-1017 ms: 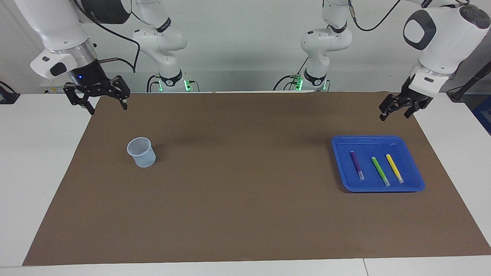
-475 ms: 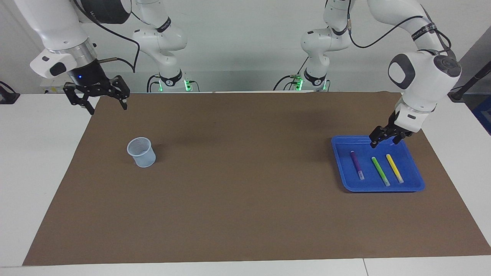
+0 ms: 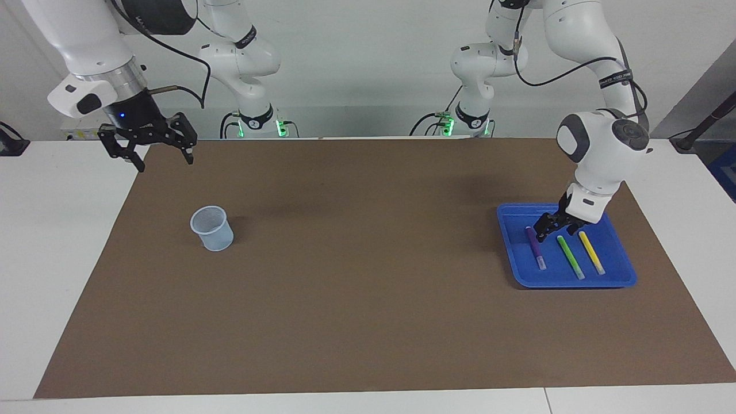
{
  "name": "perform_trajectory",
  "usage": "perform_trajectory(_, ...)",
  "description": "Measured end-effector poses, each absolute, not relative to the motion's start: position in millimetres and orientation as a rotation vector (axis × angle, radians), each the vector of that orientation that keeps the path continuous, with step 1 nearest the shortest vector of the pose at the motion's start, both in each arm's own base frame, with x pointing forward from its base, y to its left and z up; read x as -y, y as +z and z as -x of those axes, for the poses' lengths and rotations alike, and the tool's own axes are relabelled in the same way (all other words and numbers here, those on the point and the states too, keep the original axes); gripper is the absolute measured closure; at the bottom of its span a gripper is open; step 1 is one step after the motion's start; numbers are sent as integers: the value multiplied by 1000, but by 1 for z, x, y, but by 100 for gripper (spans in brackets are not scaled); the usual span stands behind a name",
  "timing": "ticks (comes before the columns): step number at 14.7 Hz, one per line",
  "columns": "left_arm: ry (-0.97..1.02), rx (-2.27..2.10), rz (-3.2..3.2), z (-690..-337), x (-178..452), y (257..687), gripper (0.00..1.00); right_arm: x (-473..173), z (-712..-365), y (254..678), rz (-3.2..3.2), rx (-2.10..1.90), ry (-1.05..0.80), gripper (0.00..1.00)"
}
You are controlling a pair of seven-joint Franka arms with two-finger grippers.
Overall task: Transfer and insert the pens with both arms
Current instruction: 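Reach the left gripper down and grasp the purple pen in the tray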
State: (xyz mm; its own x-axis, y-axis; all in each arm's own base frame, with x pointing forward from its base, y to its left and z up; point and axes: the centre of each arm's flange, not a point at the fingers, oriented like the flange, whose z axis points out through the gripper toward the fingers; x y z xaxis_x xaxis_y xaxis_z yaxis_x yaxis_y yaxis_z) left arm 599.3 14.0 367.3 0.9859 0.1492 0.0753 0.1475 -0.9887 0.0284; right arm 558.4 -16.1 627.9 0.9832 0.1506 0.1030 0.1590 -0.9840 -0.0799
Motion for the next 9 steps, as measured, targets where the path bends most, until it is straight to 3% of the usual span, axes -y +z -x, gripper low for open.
perform_trajectory(9,96,-235,-3111,-607,-10,314,0,-30,-549,604,2871,149,-144,0)
